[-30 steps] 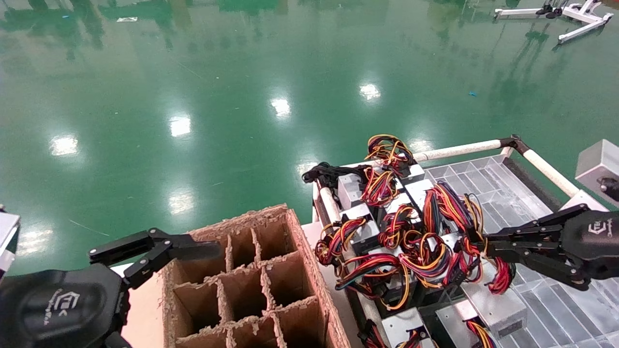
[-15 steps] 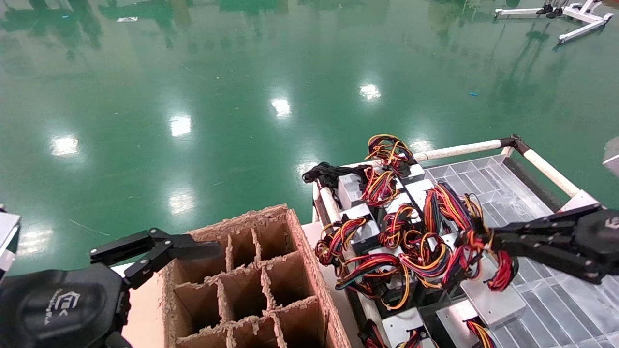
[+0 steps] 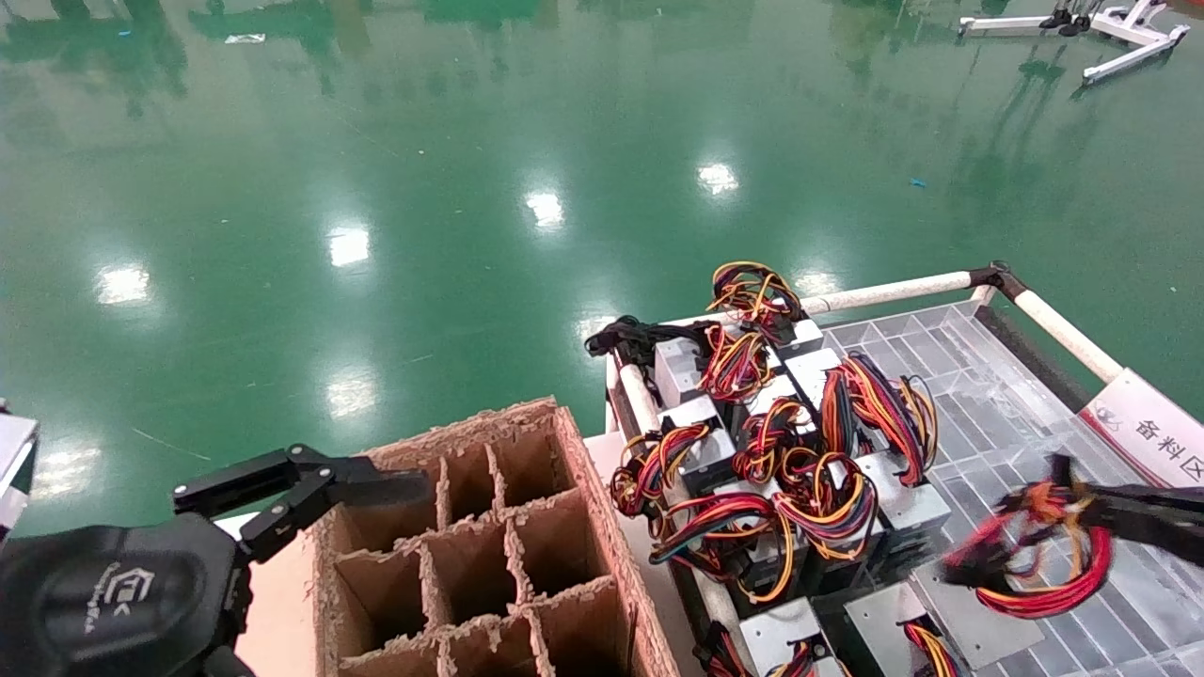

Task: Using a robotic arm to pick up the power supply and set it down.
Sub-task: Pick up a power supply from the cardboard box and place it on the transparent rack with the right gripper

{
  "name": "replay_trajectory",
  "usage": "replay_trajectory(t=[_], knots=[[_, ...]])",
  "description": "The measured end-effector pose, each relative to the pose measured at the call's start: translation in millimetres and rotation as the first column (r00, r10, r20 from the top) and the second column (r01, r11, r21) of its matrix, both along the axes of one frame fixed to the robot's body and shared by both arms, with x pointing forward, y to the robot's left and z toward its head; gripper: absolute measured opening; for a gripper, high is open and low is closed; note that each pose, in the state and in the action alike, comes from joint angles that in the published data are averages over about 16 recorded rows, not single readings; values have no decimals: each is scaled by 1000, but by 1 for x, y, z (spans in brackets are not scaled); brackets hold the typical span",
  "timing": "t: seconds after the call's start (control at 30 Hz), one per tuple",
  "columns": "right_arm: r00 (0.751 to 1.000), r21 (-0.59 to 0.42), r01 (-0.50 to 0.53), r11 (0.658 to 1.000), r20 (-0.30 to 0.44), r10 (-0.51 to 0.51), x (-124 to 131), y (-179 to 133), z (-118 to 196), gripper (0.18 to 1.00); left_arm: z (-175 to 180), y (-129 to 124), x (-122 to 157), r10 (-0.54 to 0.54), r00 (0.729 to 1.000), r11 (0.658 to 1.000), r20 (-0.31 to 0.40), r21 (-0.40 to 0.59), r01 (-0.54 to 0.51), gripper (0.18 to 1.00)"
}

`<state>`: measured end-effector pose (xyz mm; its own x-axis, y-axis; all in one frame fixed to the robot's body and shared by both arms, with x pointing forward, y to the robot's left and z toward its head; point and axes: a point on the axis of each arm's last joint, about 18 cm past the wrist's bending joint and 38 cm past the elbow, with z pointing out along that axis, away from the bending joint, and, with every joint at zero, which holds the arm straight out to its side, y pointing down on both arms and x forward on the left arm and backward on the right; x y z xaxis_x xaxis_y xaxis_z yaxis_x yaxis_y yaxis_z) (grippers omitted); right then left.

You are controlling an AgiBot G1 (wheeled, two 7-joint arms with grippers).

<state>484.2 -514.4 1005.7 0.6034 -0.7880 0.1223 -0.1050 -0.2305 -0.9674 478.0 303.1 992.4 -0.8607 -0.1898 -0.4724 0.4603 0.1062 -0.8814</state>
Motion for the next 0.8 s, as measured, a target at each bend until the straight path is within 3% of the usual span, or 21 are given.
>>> replay_trajectory(t=[0.43, 0.8], knots=[[992, -53, 68, 996, 107, -62, 5, -24, 9, 221, 0, 0, 0, 0, 1000, 1000, 0, 0, 0, 1000], [995, -97, 56, 994, 90, -47, 8, -16, 20, 221, 0, 0, 0, 0, 1000, 1000, 0, 0, 0, 1000]])
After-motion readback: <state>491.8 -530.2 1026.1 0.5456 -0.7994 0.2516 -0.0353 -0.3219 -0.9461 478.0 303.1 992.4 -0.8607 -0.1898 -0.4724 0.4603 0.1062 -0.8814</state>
